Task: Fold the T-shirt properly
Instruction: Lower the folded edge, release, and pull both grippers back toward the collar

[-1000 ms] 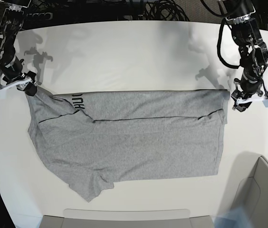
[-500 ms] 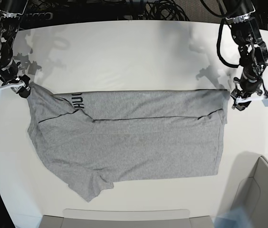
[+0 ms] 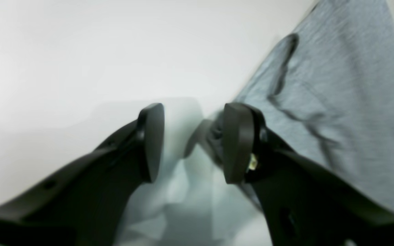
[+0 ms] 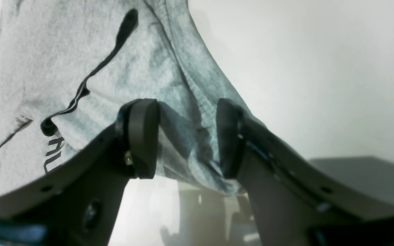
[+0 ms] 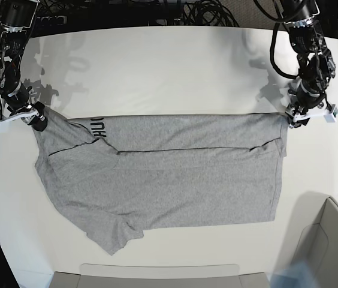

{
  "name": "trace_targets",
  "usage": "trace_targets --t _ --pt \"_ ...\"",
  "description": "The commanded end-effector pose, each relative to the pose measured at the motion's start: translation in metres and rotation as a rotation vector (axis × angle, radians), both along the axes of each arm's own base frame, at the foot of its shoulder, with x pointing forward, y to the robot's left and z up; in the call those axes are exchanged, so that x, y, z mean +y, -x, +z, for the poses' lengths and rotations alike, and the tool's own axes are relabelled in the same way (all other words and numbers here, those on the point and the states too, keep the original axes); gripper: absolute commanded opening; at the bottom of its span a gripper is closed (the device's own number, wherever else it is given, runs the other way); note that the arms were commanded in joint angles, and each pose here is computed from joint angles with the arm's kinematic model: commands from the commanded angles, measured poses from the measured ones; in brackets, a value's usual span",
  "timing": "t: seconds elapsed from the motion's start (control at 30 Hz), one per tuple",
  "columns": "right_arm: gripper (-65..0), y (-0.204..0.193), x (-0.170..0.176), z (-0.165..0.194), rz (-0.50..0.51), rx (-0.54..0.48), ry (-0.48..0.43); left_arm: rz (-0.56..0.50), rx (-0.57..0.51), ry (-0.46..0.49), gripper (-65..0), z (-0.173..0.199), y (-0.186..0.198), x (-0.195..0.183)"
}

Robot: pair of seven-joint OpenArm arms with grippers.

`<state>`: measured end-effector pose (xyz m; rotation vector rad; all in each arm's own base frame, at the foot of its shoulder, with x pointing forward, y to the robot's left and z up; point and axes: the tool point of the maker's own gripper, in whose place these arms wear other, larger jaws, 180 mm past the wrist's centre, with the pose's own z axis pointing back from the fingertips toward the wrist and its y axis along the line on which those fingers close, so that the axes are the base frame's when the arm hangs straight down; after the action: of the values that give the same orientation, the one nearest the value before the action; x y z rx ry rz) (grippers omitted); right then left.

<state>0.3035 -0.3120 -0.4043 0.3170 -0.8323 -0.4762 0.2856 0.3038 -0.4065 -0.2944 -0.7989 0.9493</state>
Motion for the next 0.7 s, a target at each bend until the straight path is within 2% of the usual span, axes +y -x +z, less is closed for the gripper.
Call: trace_targets --t 0.0,0.13,0.3,0.4,0.6,0.67 --pt "-37.1 -0.002 -0.012 0.007 -0.003 0.004 0.038 -0.006 -0.051 -0.004 -36.1 0.015 -0.008 0.003" --pt "-37.1 -0.001 -0.019 0.01 0.0 0.008 0.057 -0.002 -0.075 0.057 -36.0 0.016 -0.008 -0.003" --pt "-37.1 0.0 -0.02 0.01 -0.001 0.008 0.058 -0.018 -0.067 0.084 -36.0 0.014 -0.007 -0.009" --pt "-37.1 -0.001 -0.018 0.009 -0.001 0.007 0.055 -0.024 -0.057 0.08 -36.0 0.013 -0.006 -0.01" --pt "-37.1 -0.006 -0.016 0.011 -0.003 -0.004 0.048 -0.163 0.004 0.045 -36.1 -0.002 -0.012 -0.039" --pt "-37.1 -0.006 -0.012 0.009 -0.003 -0.005 0.038 -0.151 0.016 0.025 -36.2 -0.011 -0.011 -0.035"
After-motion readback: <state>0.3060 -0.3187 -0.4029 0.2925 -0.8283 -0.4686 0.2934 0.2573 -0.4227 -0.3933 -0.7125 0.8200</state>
